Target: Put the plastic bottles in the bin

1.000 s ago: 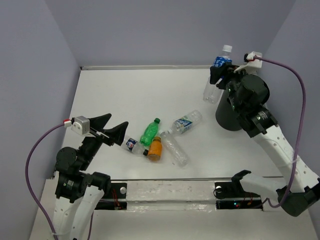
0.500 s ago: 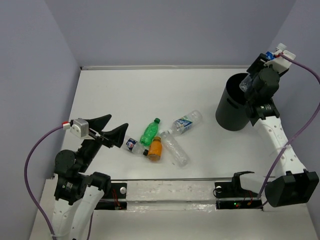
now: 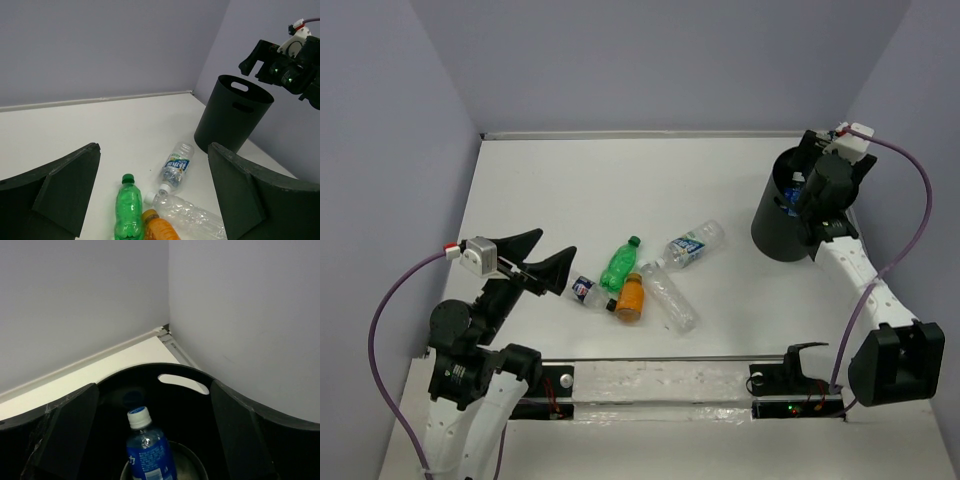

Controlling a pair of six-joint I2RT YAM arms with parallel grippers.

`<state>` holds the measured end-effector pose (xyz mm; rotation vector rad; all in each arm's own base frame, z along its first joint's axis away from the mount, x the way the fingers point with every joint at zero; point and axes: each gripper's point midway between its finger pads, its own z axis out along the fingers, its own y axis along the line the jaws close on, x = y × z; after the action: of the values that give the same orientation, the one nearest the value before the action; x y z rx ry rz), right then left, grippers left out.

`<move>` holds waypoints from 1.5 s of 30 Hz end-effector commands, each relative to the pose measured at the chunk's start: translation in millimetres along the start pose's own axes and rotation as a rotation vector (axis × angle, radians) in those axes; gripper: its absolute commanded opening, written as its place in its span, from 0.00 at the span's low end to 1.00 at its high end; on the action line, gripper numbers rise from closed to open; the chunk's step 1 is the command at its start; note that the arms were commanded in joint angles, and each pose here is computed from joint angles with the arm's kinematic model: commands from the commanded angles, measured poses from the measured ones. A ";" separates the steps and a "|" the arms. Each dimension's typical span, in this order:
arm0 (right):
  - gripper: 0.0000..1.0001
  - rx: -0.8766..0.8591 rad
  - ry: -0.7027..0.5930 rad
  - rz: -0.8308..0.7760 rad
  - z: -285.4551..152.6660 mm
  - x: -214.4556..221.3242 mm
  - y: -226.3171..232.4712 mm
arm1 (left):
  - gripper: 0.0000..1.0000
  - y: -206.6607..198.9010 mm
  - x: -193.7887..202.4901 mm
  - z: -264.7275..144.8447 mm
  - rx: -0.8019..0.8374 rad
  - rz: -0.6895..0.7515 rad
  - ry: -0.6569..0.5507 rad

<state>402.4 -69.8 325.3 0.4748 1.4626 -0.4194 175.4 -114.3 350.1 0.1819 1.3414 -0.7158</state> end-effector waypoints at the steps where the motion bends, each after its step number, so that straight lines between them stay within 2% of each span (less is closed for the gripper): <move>1: 0.99 -0.104 -0.077 0.179 -10.8 -61.5 14.3 | 0.99 -6.8 -15.0 1.0 0.024 0.011 -0.043; 4: 0.99 -0.319 -0.024 0.242 -36.0 -74.9 48.4 | 0.99 -3.8 -15.4 2.3 0.007 0.002 -0.045; 5: 0.98 -0.462 0.047 0.259 -56.4 -67.3 74.4 | 0.99 -0.9 -15.8 3.1 -0.010 -0.003 -0.048; 7: 0.98 -0.620 0.127 0.268 -85.8 -60.0 104.5 | 0.99 1.8 -17.7 3.3 -0.028 -0.013 -0.055; 8: 0.98 -0.772 0.229 0.240 -124.4 -41.0 134.7 | 0.99 5.0 -17.4 3.9 -0.046 -0.019 -0.055; 10: 0.97 -0.894 0.308 0.192 -167.2 -19.7 160.4 | 0.99 8.6 -18.1 4.2 -0.067 -0.026 -0.061; 11: 0.97 -0.921 0.373 0.148 -185.6 6.0 166.1 | 0.99 11.7 -17.3 4.9 -0.082 -0.027 -0.060; 14: 0.97 -0.978 0.553 0.148 -234.6 60.0 179.9 | 0.99 16.0 -16.5 6.5 -0.104 -0.034 -0.059; 18: 1.00 -0.839 0.671 0.257 -249.5 116.3 178.3 | 0.99 18.8 -16.6 9.0 -0.116 -0.032 -0.057; 20: 1.00 -0.680 0.642 0.367 -231.7 124.7 171.4 | 0.99 19.3 -17.4 9.4 -0.119 -0.028 -0.058; 21: 1.00 -0.635 0.644 0.351 -230.9 140.5 166.4 | 0.99 20.4 -17.0 9.2 -0.125 -0.027 -0.057; 24: 1.00 -0.447 0.572 0.348 -202.8 151.8 154.1 | 0.99 18.6 -16.8 7.1 -0.116 -0.024 -0.056; 27: 1.00 -0.435 0.590 0.311 -199.1 162.0 166.9 | 0.99 14.3 -14.4 6.4 -0.090 -0.019 -0.048; 33: 1.00 -0.288 0.649 0.246 -187.1 216.4 180.3 | 0.99 10.1 -13.7 3.2 -0.071 -0.021 -0.047; 45: 1.00 -0.211 0.630 0.188 -160.2 229.3 207.3 | 0.99 3.1 -12.5 1.5 -0.036 -0.024 -0.041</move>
<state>374.1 198.1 88.4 0.5500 2.0830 0.0922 187.6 -105.4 344.2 0.0873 1.3793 -0.6873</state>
